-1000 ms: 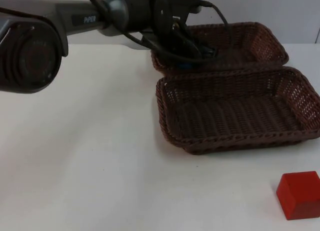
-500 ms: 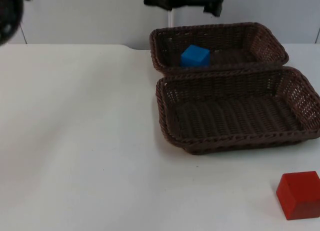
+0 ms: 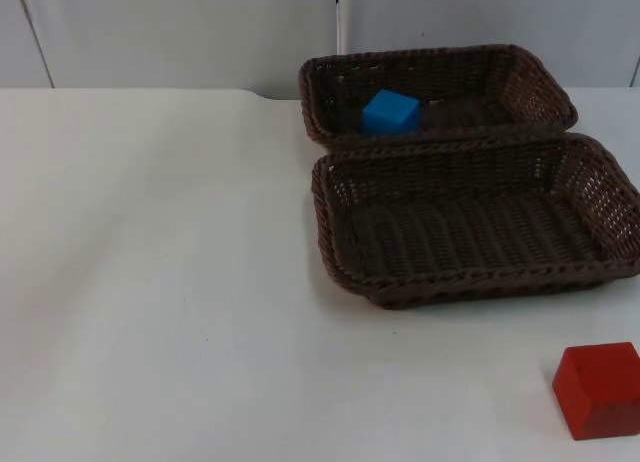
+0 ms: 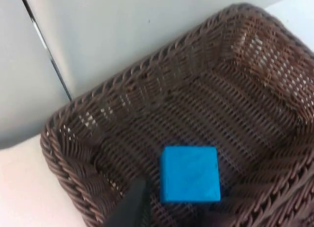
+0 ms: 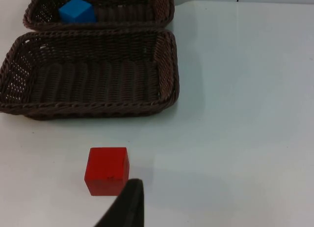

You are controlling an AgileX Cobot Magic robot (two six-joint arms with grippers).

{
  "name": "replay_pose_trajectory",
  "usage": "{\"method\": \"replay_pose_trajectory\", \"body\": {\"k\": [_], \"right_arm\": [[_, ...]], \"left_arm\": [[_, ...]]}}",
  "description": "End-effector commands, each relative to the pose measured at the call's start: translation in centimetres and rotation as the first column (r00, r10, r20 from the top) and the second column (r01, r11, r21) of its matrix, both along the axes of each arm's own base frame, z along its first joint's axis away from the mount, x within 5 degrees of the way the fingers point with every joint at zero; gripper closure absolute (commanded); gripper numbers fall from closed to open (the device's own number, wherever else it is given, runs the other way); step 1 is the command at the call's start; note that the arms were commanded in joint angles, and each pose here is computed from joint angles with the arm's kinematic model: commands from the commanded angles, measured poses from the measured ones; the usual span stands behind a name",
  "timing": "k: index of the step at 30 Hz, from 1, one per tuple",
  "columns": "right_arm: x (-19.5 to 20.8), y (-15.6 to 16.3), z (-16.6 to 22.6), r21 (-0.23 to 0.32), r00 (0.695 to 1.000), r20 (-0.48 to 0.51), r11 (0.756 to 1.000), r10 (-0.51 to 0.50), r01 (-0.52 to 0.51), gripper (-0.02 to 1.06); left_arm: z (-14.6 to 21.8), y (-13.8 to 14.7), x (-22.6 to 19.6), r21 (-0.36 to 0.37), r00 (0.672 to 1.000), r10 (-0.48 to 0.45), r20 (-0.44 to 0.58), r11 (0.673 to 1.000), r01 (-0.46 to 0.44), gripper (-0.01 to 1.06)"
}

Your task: Pick up one cube with the left hand and place it into the upper basket. Pick up one cube with the right hand and place it into the lower basket.

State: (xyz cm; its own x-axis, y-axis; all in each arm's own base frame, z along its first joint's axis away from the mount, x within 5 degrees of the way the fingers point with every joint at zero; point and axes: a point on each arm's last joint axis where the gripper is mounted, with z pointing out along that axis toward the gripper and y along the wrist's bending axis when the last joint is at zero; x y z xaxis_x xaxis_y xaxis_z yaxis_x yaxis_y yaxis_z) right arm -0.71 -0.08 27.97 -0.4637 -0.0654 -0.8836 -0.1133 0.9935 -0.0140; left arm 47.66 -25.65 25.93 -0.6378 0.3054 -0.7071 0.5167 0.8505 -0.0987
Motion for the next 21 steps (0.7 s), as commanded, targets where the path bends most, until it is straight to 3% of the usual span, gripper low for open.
{"method": "replay_pose_trajectory", "body": {"k": [1,10,21], "right_arm": [[0.0,0.0,0.0,0.001,1.000,0.010,1.000,-0.004,0.004,-0.01],[0.0,0.0,0.0,0.001,1.000,0.010,1.000,-0.004,0.004,-0.01],[0.0,0.0,0.0,0.001,1.000,0.010,1.000,-0.004,0.004,-0.01]], "left_arm": [[1.2,-0.1,-0.5,-0.004,1.000,-0.009,0.006,1.000,0.009,0.00],[1.6,-0.3,-1.1,0.016,1.000,-0.026,-0.016,1.000,0.026,0.00],[-1.8,-1.0,-1.7,0.029,0.997,-0.033,-0.075,0.999,0.035,0.00]]}}
